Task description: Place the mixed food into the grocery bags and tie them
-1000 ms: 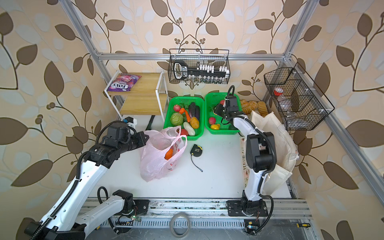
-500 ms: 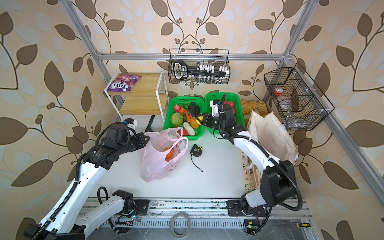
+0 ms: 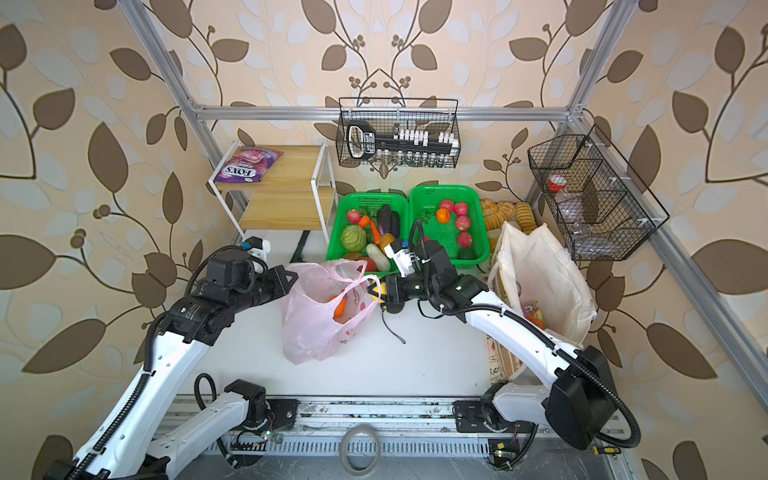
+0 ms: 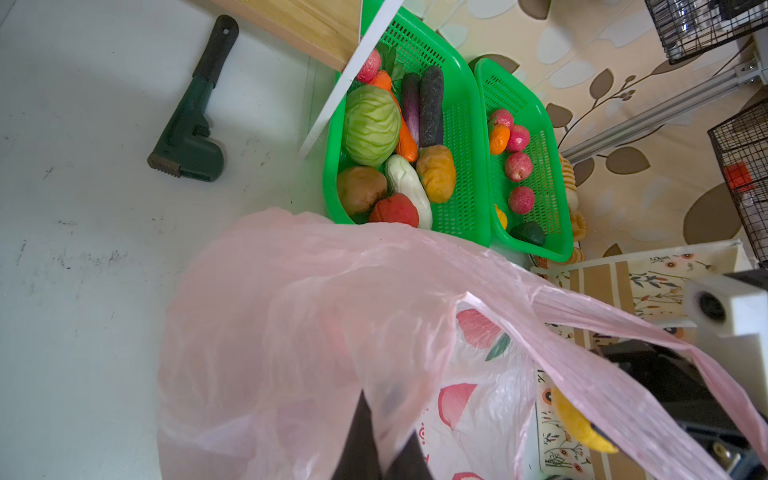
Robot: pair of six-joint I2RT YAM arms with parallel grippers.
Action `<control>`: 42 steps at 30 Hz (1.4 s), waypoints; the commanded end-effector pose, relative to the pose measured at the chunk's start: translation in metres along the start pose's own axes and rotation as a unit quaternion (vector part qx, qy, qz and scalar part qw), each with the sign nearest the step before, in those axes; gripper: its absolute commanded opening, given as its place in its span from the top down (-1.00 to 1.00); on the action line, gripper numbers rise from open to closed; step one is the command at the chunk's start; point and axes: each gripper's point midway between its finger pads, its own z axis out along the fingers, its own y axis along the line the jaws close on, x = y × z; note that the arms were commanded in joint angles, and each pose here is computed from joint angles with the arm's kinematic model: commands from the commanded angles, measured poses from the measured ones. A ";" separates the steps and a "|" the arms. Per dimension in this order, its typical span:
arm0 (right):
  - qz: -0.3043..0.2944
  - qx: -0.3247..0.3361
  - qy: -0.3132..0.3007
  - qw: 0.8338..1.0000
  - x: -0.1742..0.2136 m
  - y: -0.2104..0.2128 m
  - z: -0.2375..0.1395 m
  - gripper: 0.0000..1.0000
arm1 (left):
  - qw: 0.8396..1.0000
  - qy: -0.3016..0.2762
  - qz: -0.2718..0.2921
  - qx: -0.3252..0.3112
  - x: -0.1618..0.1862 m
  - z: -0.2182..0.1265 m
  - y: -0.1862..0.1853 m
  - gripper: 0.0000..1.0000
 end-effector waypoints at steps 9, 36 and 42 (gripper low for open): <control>-0.041 -0.060 0.015 0.997 -0.006 0.048 0.049 -0.05 | 1.000 -0.020 -0.005 0.018 -0.005 -0.008 -0.005 1.00; 0.069 0.230 -0.162 0.957 -0.060 -0.099 -0.079 -0.27 | 0.997 -0.049 -0.008 -0.064 -0.012 -0.010 0.025 1.00; 0.093 0.407 -0.078 0.905 -0.063 -0.194 -0.076 -0.18 | 0.998 -0.055 0.006 -0.034 -0.016 -0.010 0.013 1.00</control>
